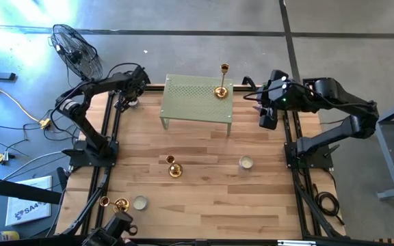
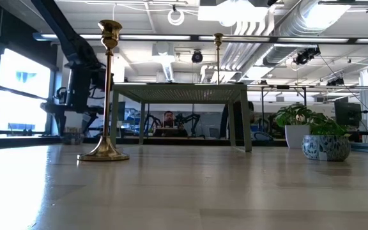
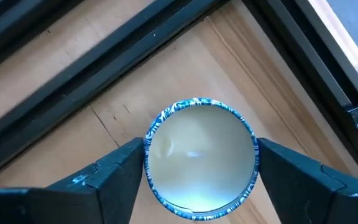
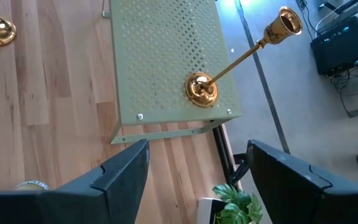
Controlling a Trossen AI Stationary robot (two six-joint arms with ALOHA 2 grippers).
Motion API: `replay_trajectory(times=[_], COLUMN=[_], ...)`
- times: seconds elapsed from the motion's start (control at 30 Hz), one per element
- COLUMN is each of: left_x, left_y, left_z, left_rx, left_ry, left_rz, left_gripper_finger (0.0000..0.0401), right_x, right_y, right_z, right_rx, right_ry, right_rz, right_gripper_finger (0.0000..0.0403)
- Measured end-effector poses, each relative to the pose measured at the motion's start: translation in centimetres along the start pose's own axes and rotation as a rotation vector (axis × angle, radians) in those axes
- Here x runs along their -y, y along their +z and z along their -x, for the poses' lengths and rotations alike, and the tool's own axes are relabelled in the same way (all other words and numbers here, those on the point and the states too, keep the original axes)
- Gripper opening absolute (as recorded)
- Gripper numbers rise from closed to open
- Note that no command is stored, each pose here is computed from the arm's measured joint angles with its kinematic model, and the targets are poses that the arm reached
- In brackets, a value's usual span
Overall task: Stock candles and holders on shelf
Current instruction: Put the dark blue scented candle on the shelf
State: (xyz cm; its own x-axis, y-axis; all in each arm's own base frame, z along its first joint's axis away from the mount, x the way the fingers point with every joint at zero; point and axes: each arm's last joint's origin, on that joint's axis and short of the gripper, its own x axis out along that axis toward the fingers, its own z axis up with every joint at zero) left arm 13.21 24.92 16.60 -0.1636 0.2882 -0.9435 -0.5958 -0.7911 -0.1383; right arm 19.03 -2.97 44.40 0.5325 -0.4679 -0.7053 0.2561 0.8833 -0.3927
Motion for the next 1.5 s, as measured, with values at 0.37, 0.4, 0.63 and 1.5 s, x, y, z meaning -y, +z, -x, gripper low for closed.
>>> replay_trajectory(times=[0.37,0.4,0.63,1.5], left_x=[0.3,0.4,0.5,0.3], left_y=[-0.3,-0.3,-0.6,-1.0], left_z=[-0.6,-0.8,-0.8,0.6], left_rx=[-0.048,-0.058,-0.032,-0.089], left_ry=[-0.011,-0.013,-0.011,-0.079], left_rz=[-0.032,-0.036,-0.028,-0.262], left_gripper_finger=[0.0303,0.0304,0.0304,0.0303], right_x=[-0.1,-0.1,-0.1,-0.1], right_y=[0.0,0.0,0.0,-0.1], right_z=[0.0,0.0,0.0,0.0], right_rx=[0.0,0.0,-0.003,-0.007], right_ry=[0.021,0.021,0.022,0.023], right_rz=[0.001,0.002,0.001,0.027], right_gripper_finger=[0.0264,0.0264,0.0264,0.0264])
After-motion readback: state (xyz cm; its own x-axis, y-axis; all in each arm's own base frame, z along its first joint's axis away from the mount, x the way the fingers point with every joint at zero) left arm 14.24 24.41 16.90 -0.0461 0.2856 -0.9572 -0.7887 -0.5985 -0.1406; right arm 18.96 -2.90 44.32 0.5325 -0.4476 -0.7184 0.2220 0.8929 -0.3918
